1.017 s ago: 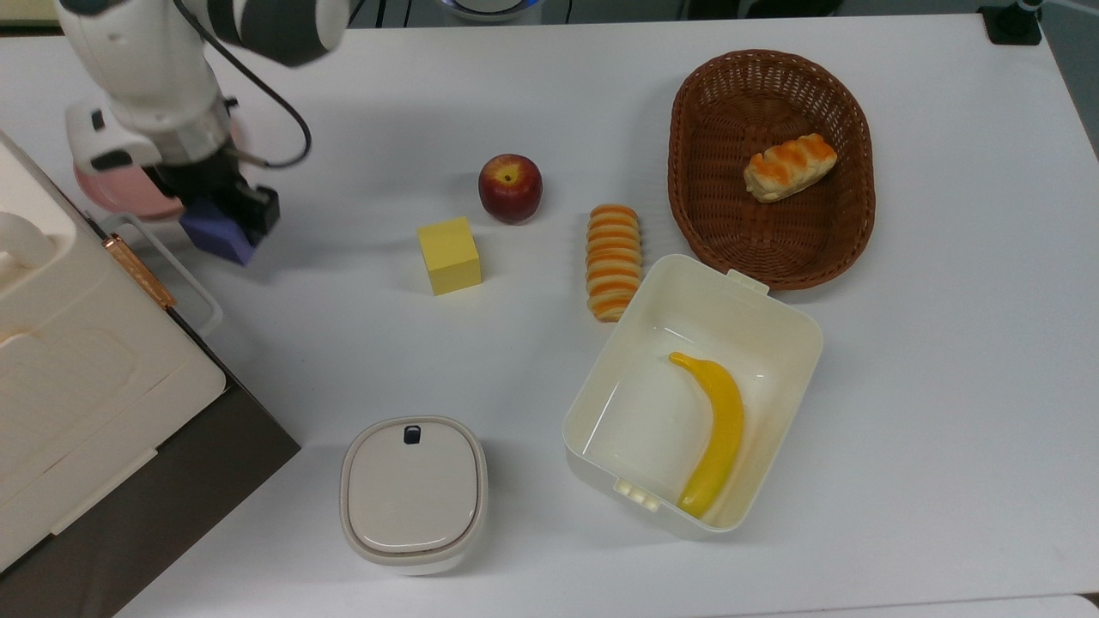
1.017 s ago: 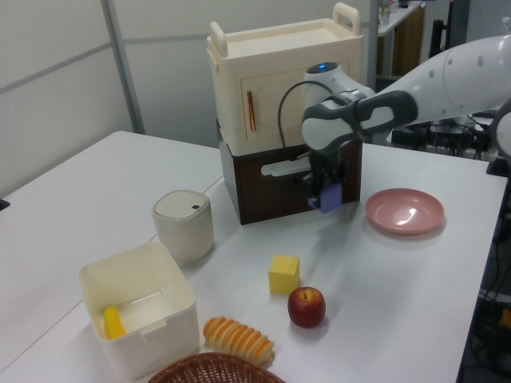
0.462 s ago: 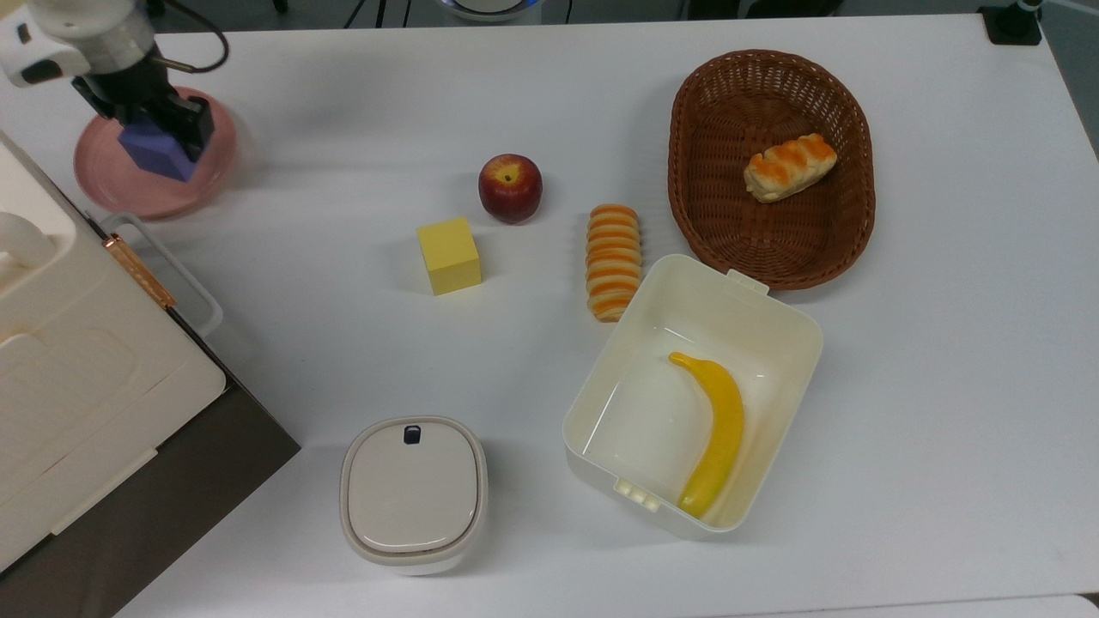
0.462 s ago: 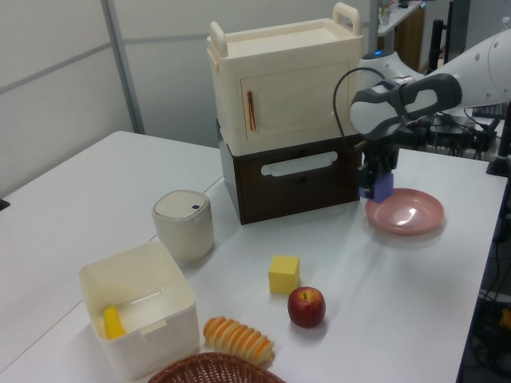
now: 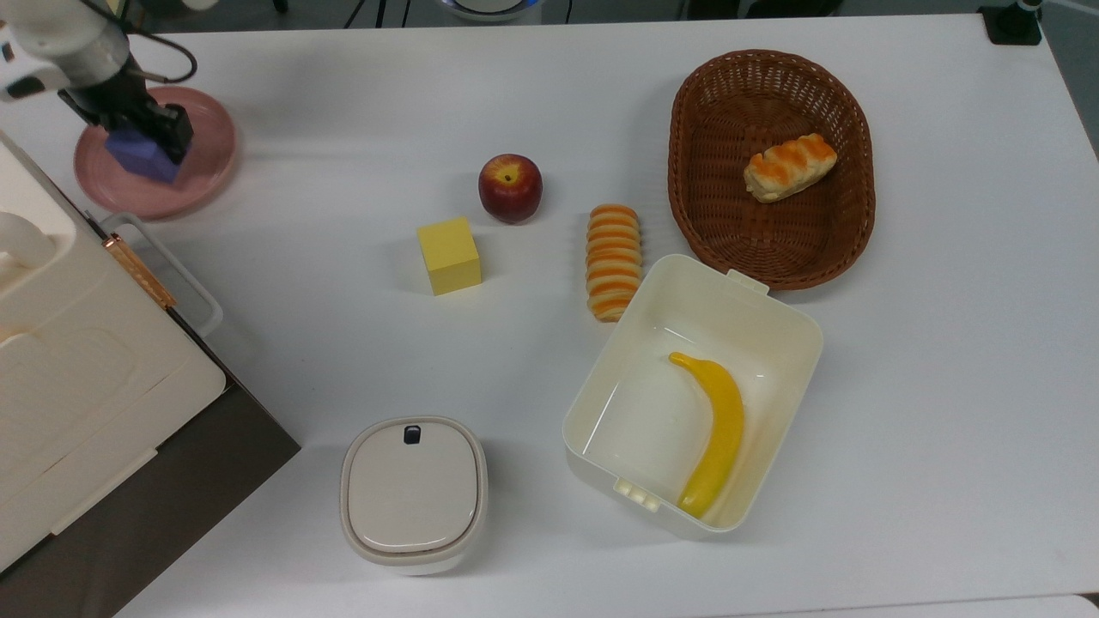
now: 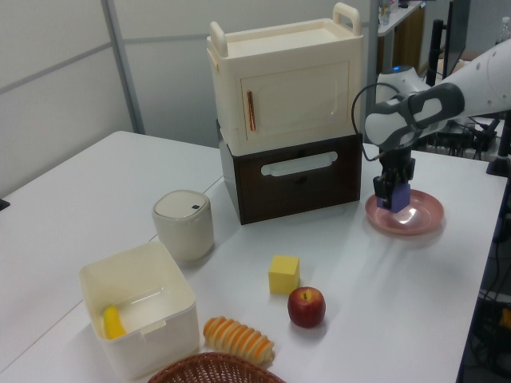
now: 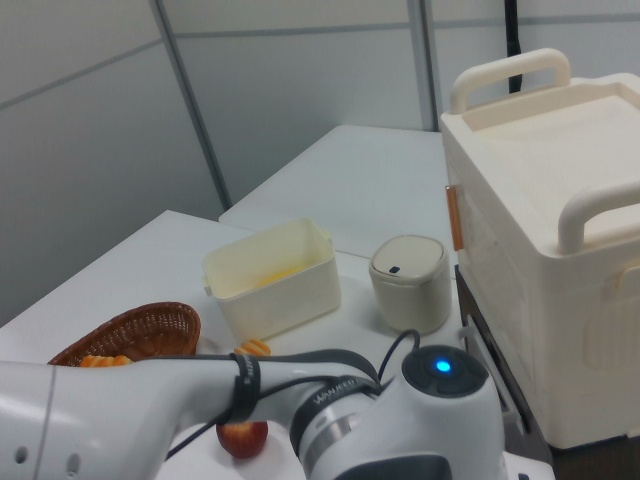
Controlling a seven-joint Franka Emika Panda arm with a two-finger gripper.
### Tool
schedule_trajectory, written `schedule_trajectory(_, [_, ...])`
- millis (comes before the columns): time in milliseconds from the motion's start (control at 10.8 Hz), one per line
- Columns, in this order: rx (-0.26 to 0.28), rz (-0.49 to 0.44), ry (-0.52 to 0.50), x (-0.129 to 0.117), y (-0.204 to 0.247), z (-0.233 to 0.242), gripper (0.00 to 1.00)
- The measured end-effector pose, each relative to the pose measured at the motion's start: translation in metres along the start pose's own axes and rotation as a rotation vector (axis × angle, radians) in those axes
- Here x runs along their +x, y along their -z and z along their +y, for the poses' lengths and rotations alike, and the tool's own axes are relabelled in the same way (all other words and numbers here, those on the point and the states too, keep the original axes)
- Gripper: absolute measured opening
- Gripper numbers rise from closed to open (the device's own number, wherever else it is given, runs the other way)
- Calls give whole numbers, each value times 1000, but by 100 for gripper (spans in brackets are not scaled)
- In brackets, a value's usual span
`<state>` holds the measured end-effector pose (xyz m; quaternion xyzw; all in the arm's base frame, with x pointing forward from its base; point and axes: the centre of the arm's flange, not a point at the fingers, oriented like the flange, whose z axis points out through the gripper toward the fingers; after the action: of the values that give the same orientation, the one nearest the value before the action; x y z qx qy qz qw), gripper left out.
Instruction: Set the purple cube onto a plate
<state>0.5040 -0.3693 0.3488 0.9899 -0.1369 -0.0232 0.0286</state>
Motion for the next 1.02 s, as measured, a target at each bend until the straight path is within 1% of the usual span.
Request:
schedule_trajectory(185, [2,3,1,4,-12,1,92])
schedule_trajectory(277, [-1,11,0,6,-9,2,100])
schedule_trajectory(462, [-10,33,-1,10,9,4,100])
schedule_trajectory(555, [-6,20,8,11,24,-2,100])
schedule_trajectory(740, [9,-11,45,17,66,-33,100])
schedule_trajectory(832, [12,-10,51,18,84,-52,100])
schedule_trajectory(1017, [19,-13,40,19,105,-92,100])
